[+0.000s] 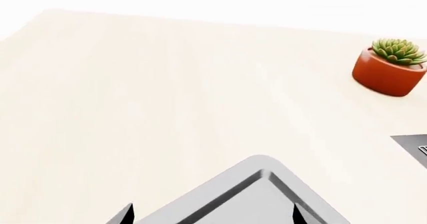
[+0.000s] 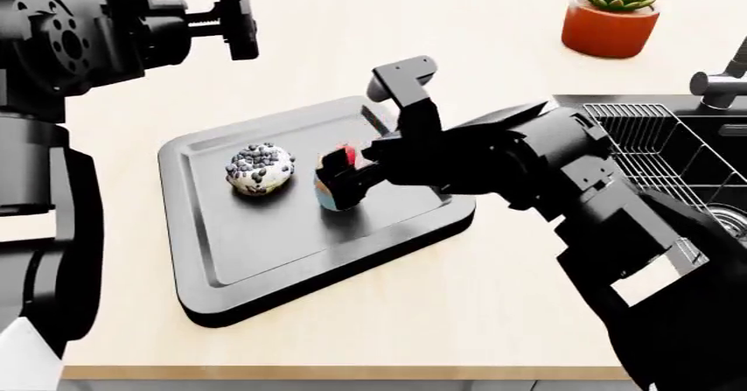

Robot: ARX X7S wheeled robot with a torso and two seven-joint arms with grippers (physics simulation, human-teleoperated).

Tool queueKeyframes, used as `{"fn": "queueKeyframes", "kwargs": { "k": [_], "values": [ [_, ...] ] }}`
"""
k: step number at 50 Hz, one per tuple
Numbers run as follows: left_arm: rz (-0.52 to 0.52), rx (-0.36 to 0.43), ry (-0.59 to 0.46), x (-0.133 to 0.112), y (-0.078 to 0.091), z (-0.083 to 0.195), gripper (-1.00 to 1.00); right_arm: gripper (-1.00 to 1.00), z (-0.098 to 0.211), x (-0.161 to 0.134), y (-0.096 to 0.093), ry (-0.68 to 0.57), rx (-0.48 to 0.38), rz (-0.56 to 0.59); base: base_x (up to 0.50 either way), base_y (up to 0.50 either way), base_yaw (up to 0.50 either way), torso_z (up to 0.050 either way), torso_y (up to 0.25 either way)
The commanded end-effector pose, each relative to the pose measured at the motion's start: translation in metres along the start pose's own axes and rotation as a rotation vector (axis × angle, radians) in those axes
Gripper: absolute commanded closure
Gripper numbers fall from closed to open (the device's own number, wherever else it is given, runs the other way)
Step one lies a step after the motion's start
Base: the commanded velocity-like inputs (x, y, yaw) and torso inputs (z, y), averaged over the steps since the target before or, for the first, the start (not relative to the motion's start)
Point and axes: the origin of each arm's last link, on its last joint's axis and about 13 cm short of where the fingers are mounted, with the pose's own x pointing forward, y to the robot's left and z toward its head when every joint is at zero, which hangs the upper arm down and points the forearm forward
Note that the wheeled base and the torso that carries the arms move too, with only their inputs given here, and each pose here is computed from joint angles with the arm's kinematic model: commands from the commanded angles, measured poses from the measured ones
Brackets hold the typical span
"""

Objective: Move the dessert items from the plate to the tray.

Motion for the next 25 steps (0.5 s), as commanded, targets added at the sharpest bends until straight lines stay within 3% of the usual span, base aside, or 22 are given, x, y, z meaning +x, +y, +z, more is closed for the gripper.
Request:
{"fn": "queueKeyframes", "kwargs": {
  "k": [1, 6, 18, 25],
  "values": [
    [0.000, -0.008, -0.001, 0.002, 0.005, -0.001, -1.00, -1.00, 0.003, 0.007, -0.002, 0.014, -0.020, 0.005, 0.00, 0.00, 0.00, 0.000, 0.000],
    [0.003, -0.006, 0.000, 0.004, 0.006, -0.001, -1.00, -1.00, 0.018, -0.003, -0.001, -0.139, -0.037, 0.017, 0.00, 0.00, 0.00, 0.000, 0.000],
    [0.006, -0.003, 0.000, 0.007, 0.004, 0.000, -1.00, -1.00, 0.060, -0.065, 0.015, -0.648, -0.071, 0.104, 0.00, 0.00, 0.00, 0.000, 0.000],
    [0.002, -0.060, -0.144, -0.021, -0.003, -0.008, -1.00, -1.00, 0.043, -0.138, 0.029, -0.781, -0.107, -0.017, 0.00, 0.00, 0.00, 0.000, 0.000]
  ]
}}
